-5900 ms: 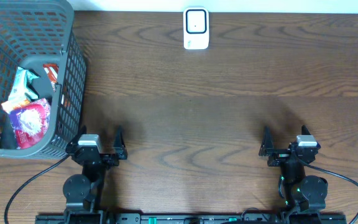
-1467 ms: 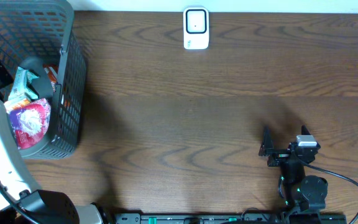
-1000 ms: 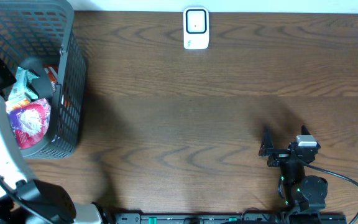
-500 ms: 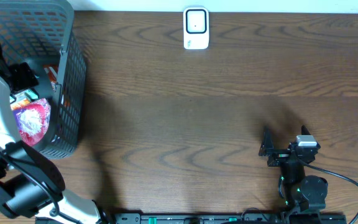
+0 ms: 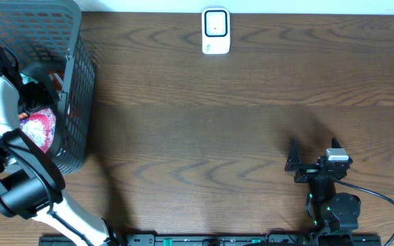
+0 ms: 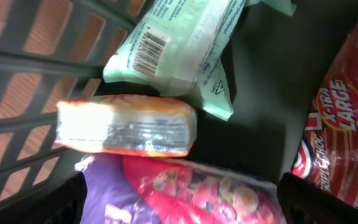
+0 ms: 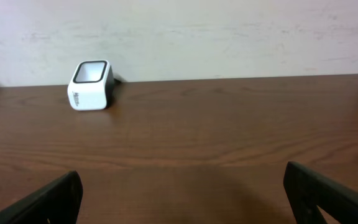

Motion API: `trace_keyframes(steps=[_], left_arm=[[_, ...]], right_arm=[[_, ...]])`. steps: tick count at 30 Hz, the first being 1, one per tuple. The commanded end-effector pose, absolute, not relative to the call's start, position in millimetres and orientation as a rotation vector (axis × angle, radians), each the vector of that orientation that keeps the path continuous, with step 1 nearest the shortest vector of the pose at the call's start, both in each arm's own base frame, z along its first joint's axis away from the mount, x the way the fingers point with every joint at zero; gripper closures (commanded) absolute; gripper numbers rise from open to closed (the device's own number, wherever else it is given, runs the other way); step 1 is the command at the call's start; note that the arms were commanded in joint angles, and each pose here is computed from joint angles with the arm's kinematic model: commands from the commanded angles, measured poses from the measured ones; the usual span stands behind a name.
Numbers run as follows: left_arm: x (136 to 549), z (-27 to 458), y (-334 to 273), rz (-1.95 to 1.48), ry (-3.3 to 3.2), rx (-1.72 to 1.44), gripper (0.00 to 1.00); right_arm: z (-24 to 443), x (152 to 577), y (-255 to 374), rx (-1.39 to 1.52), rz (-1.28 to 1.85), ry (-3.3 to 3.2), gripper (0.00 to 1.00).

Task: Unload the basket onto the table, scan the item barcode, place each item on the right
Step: 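Grasp the orange Kleenex tissue pack with the left gripper and lift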

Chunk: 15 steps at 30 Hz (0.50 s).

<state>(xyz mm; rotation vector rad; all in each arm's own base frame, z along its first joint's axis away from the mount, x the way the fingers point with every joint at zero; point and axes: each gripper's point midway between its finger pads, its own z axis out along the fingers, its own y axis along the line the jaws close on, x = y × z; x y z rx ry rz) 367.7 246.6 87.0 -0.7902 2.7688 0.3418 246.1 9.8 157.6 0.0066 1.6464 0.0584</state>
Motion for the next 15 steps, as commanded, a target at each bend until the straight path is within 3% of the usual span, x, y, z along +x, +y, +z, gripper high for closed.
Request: trace_keyframes(steps=[1, 6, 8, 10, 12, 15], left_arm=[[368, 71, 247, 0.352, 2.793, -0.796, 0.02], [375, 55, 251, 0.353, 2.794, -0.797, 0.0], [375, 48, 251, 0.351, 2.805, -0.799, 0.04], [374, 42, 251, 0.347, 2.82, -0.801, 0.14], [372, 36, 250, 0.341, 2.838, -0.804, 0.34], [367, 32, 247, 0.332, 2.864, -0.814, 0.43]], right_arm=[[157, 246, 9, 0.004, 0.05, 1.645, 0.01], [157, 246, 9, 0.004, 0.05, 1.645, 0.01], [157, 246, 9, 0.004, 0.05, 1.645, 0.01], [157, 246, 9, 0.004, 0.05, 1.645, 0.01], [157, 246, 9, 0.004, 0.05, 1.645, 0.01], [157, 246, 9, 0.004, 0.05, 1.645, 0.01]])
